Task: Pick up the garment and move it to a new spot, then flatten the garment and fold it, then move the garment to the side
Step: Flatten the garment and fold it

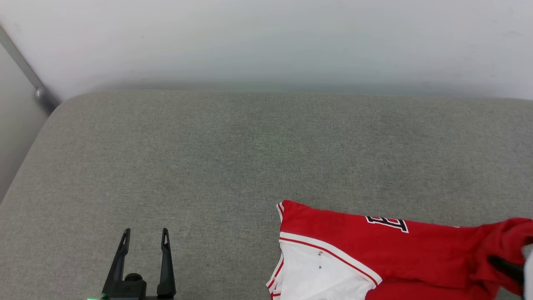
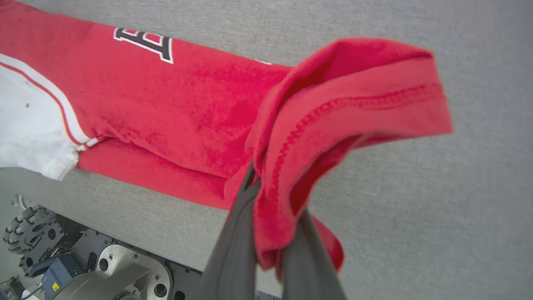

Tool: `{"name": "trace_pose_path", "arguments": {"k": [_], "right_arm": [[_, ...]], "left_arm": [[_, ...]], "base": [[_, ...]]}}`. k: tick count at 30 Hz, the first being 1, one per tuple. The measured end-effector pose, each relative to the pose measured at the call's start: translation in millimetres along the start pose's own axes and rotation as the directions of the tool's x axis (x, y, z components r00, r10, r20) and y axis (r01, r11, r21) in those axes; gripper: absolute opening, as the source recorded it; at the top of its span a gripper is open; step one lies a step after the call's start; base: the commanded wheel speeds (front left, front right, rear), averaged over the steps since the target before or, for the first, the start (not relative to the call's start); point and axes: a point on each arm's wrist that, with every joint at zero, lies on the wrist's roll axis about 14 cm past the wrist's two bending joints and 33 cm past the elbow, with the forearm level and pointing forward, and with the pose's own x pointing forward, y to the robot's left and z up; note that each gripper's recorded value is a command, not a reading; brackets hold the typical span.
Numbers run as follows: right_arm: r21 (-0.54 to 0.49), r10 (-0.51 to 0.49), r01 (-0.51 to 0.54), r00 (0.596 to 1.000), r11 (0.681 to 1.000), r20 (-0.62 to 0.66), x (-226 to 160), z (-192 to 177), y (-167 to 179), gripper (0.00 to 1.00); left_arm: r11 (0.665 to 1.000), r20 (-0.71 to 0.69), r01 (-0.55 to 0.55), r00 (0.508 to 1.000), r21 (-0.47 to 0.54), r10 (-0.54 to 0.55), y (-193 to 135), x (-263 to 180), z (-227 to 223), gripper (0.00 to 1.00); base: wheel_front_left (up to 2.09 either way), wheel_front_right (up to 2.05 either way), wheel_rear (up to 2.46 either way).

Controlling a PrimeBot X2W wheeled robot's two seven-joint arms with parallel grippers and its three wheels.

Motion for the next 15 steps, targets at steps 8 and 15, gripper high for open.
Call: {"name": "trace_pose_path", "arguments": {"k": [8, 15], "right_arm": [[-0.185, 0.285, -0.277, 0.959, 0.943, 0.013, 7, 29, 113, 0.0], [-0.337, 0.402, -0.403, 0.912, 0.851, -0.075, 33, 39, 181, 0.0]], "left_arm": [[1.0, -0.013, -0.006, 1.0, -0.007, 0.006, 0, 3, -4, 1.0], [1.0, -0.02, -0.009, 1.0, -0.018, 0.009, -2, 14, -6, 1.0]], "base": [[0.0, 0.0, 0.0], [0.0, 0.0, 0.0]]}}
